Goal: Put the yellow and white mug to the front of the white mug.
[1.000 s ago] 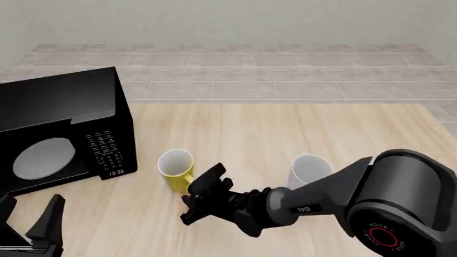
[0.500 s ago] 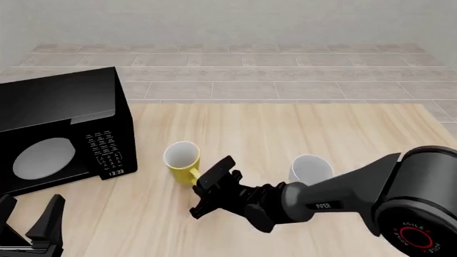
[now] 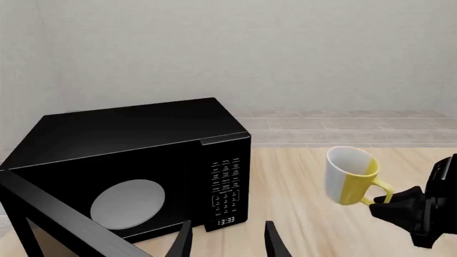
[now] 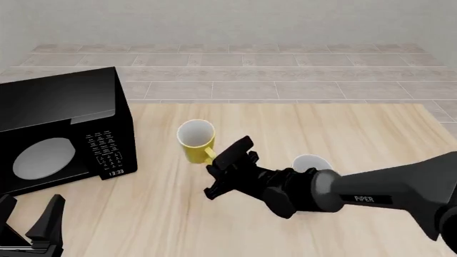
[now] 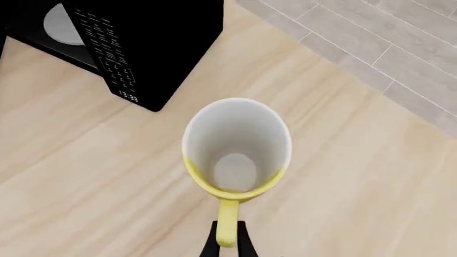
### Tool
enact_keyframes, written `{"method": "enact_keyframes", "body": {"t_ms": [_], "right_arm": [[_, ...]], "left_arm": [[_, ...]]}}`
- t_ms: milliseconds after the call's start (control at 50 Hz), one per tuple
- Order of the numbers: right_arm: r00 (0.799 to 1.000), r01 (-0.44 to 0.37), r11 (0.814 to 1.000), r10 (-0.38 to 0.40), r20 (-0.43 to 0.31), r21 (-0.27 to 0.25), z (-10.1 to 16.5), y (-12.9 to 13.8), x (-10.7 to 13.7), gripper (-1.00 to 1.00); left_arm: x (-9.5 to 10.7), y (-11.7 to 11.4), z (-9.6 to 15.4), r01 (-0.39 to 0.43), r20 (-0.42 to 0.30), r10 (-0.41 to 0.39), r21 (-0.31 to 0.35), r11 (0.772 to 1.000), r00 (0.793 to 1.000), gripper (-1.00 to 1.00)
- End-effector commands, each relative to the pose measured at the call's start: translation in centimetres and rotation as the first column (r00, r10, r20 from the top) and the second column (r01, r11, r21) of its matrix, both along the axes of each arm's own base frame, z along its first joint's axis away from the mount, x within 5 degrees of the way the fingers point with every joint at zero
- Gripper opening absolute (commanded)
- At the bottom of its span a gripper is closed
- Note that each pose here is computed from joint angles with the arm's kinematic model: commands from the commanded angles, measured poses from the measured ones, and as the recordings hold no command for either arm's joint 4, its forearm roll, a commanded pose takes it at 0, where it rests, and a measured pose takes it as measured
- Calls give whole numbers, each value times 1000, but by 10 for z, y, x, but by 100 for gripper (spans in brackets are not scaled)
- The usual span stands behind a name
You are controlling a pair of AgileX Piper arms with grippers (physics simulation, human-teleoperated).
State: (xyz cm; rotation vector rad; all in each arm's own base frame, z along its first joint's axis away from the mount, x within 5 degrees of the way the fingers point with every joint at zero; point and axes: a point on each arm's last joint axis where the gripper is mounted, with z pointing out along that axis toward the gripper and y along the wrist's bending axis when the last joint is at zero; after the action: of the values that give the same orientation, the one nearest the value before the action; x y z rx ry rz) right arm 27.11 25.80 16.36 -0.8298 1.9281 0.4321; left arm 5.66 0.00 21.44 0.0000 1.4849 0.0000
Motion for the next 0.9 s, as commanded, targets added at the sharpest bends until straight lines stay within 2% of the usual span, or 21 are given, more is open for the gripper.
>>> {"method": "enact_keyframes", "body": {"t_ms": [20,420,680,900], "right_arm": [[999,49,999,-49,2,25,21,-13,8,-100],[990,138,990,-138,18,32,44,-45,22,-100],[979,202,978,-203,15,53,55,-66,29,-100],[966,258,965,-259,17,49,60,-85,37,-100]], "left_arm": [[0,0,0,0,0,0,0,1000,1000,100],[0,0,0,0,0,0,0,1000,1000,100],[0,0,0,0,0,0,0,1000,1000,100],[0,0,0,0,0,0,0,1000,1000,100]]}}
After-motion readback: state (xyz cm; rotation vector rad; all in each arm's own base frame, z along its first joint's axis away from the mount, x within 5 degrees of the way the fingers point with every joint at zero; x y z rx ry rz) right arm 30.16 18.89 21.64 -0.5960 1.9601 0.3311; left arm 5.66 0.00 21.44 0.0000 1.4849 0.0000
